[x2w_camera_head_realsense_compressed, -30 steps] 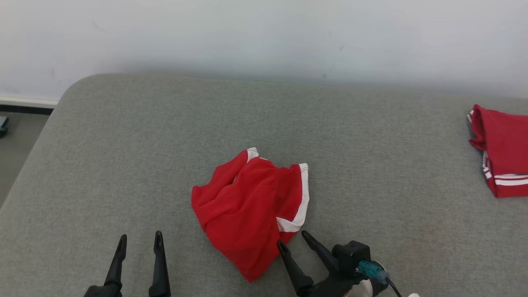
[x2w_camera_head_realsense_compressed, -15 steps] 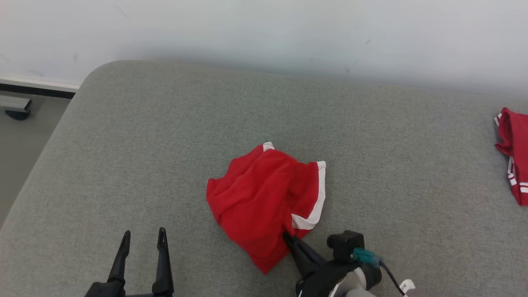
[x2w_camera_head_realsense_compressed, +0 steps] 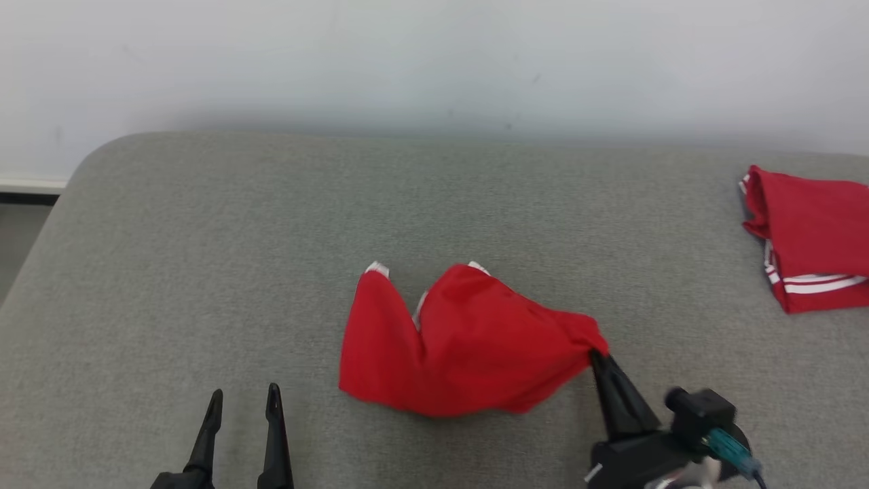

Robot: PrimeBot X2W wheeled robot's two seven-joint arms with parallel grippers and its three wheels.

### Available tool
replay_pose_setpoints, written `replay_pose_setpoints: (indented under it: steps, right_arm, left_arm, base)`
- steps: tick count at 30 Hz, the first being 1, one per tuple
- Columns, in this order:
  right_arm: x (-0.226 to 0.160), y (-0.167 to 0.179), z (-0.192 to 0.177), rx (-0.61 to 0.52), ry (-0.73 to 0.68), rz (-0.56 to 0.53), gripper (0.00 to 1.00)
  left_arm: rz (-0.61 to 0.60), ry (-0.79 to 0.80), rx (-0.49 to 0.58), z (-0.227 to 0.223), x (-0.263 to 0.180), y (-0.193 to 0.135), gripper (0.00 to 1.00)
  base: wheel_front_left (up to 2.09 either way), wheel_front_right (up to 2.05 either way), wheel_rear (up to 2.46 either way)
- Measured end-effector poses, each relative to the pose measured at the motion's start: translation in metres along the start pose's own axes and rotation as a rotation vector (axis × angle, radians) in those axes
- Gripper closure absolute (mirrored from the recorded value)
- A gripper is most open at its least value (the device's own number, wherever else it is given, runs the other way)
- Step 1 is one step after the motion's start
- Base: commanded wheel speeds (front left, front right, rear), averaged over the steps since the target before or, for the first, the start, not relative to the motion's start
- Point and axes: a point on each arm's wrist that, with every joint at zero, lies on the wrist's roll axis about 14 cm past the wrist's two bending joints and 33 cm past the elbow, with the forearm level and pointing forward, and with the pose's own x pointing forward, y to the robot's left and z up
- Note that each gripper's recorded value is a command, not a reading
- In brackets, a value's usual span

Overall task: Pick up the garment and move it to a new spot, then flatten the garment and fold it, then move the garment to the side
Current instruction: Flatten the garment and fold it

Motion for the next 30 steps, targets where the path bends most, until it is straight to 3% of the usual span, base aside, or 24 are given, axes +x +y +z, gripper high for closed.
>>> replay_pose_setpoints:
  steps: [10,11,12,13,22,30]
  right_arm:
    - [-0.054,-0.085,0.01,-0.04,-0.034,-0.277,1.0]
    - [-0.056,-0.088,0.008,-0.042,-0.029,-0.287,0.88]
    - [-0.058,-0.09,0.004,-0.047,-0.013,-0.293,0.25]
    - [-0.059,-0.091,0.003,-0.045,-0.008,-0.297,0.0]
    - [-0.052,-0.09,0.047,-0.11,-0.13,-0.28,0.0]
    - [-0.014,-0.024,0.033,-0.125,-0.058,-0.056,0.0]
  left_arm:
    - [-0.084,0.024,-0.024,-0.009,0.009,-0.03,0.0]
    - [-0.088,0.026,-0.026,-0.009,0.009,-0.031,0.0]
    - [-0.091,0.028,-0.026,-0.01,0.009,-0.032,0.0]
    - [-0.094,0.029,-0.027,-0.01,0.01,-0.033,0.0]
    - [-0.114,0.027,-0.03,-0.009,0.004,-0.038,0.0]
    - [-0.104,0.015,-0.026,-0.005,-0.003,-0.034,0.0]
  base:
    - [0.0,0.0,0.0]
    - [0.0,0.0,0.0]
    - [0.0,0.0,0.0]
    - [0.0,0.0,0.0]
    - [0.0,0.0,0.0]
    - [0.0,0.0,0.0]
